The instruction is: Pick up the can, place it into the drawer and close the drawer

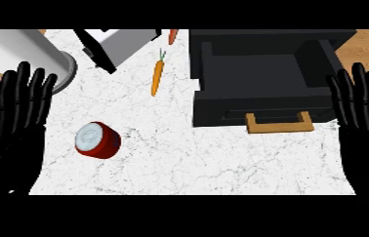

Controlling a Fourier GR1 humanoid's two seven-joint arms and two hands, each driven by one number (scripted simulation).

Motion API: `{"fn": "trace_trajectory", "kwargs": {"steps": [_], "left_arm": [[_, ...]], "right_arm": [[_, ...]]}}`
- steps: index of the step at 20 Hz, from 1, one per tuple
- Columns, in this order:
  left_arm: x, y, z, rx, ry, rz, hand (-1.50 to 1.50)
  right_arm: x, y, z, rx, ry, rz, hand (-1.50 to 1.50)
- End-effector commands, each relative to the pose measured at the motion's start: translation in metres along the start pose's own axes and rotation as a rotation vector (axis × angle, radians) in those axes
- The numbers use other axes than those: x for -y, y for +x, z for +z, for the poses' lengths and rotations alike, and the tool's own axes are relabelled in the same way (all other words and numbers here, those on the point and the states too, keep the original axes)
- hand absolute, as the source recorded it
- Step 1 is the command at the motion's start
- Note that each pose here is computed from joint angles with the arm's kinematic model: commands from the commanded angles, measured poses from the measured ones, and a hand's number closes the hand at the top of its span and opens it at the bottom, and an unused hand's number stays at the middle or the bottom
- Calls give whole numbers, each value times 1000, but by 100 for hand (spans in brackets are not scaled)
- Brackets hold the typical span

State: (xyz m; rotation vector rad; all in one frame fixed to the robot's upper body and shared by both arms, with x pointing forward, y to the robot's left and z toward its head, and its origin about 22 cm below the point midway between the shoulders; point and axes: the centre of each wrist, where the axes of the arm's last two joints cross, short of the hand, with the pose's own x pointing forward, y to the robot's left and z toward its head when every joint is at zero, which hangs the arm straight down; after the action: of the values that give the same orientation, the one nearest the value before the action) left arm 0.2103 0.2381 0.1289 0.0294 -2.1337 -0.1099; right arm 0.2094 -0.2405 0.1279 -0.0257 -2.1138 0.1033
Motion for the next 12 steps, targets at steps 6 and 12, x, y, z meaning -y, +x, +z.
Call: {"fn": "trace_trajectory", "kwargs": {"steps": [6, 12], "left_arm": [[-30, -4, 7, -13, -196, 130, -150], [-51, 1, 30, -411, -114, 11, -150]], "right_arm": [[-21, 15, 5, -50, 21, -26, -150], [28, 9, 39, -331, -239, 42, -150]]}}
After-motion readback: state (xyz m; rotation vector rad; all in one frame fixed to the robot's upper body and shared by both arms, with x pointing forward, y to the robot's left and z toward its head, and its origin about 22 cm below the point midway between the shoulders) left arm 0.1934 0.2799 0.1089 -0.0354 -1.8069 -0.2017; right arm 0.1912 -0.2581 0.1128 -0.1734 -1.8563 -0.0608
